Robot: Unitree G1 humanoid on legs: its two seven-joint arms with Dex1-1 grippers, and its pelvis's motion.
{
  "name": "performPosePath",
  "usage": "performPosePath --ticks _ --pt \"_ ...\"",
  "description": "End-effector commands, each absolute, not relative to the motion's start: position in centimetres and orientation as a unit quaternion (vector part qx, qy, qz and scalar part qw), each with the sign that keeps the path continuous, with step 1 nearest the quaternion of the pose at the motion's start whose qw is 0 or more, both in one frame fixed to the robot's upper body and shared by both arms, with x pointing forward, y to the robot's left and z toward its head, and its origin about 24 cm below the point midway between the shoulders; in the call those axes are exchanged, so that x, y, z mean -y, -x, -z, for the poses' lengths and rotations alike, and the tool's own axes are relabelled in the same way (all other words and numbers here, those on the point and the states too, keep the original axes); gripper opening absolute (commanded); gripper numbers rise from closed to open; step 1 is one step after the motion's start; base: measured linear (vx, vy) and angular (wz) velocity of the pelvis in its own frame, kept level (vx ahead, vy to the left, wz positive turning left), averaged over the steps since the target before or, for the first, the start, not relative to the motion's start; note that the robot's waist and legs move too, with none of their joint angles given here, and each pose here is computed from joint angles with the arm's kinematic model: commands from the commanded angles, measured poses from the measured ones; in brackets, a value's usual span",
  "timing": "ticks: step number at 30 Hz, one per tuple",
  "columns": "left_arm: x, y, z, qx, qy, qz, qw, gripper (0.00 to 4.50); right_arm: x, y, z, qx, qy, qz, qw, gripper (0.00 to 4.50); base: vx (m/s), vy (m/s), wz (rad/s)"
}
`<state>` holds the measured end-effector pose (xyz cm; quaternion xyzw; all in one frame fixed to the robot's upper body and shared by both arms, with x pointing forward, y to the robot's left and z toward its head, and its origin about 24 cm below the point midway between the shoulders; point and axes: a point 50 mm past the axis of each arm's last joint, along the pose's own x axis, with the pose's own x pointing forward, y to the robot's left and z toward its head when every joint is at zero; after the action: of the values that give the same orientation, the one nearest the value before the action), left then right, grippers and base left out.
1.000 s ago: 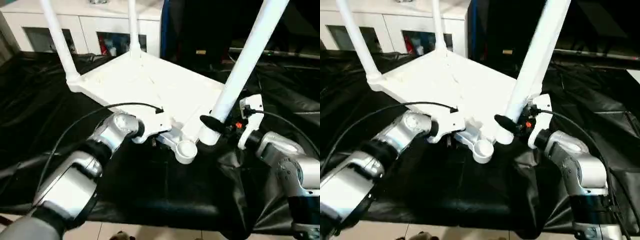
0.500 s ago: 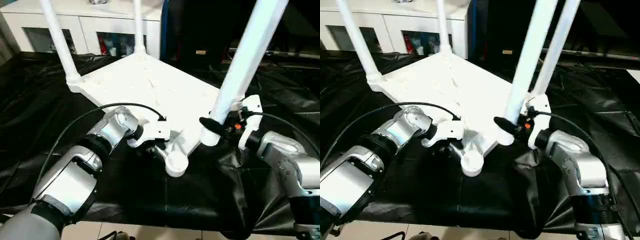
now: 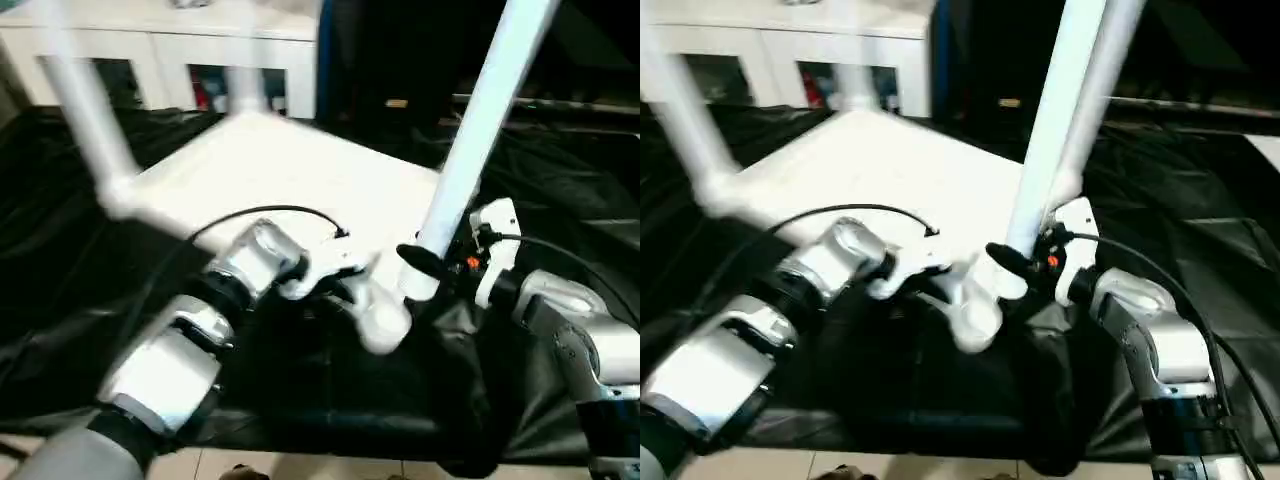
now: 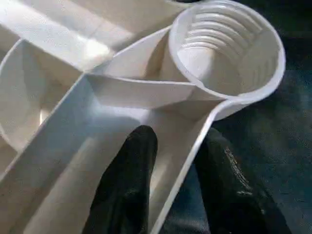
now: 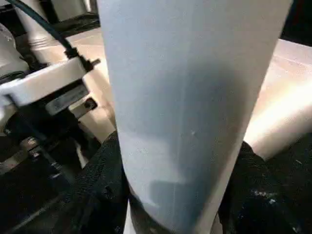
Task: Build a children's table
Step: Pick table leg
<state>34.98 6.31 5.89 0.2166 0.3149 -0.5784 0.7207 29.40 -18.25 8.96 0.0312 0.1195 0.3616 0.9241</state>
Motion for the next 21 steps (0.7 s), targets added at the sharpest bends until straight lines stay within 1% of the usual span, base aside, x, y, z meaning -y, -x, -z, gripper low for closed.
performPosePath --ticks 1,4,10,15,17,18,19,21 --pt "-8.3 -35.3 -4.5 -0.342 -0.212 0.500 0.767 1.16 18.5 -29.6 -9.5 -0.106 -0.022 -0.354 0.929 1.92 0.000 0.000 0.00" --pt "-8.4 -35.3 -4.2 -0.324 -0.226 0.469 0.790 1.04 18.6 -29.9 -9.3 -0.109 -0.020 -0.343 0.933 1.92 0.000 0.000 0.00" --pt "-8.4 -34.8 -3.9 -0.312 -0.233 0.460 0.798 0.76 18.6 -30.2 -9.1 -0.110 -0.018 -0.324 0.940 1.92 0.000 0.000 0.00" --pt "-7.7 -34.5 -4.0 -0.302 -0.190 0.462 0.812 0.69 18.4 -30.4 -9.1 -0.095 -0.013 -0.322 0.942 1.92 0.000 0.000 0.00" --pt "-7.5 -34.4 -4.2 -0.293 -0.184 0.468 0.813 0.69 18.3 -30.4 -9.1 -0.093 -0.013 -0.323 0.942 1.92 0.000 0.000 0.00" --pt "-7.1 -34.3 -4.5 -0.271 -0.176 0.480 0.815 1.25 18.3 -30.4 -9.1 -0.092 -0.014 -0.323 0.942 1.92 0.000 0.000 0.00" --pt "-6.7 -34.2 -4.8 -0.250 -0.168 0.492 0.817 1.25 18.3 -30.3 -9.0 -0.093 -0.014 -0.323 0.942 1.92 0.000 0.000 0.00" --pt "-6.6 -34.1 -4.9 -0.242 -0.164 0.502 0.814 1.51 18.3 -30.3 -9.0 -0.093 -0.014 -0.323 0.942 1.92 0.000 0.000 0.00"
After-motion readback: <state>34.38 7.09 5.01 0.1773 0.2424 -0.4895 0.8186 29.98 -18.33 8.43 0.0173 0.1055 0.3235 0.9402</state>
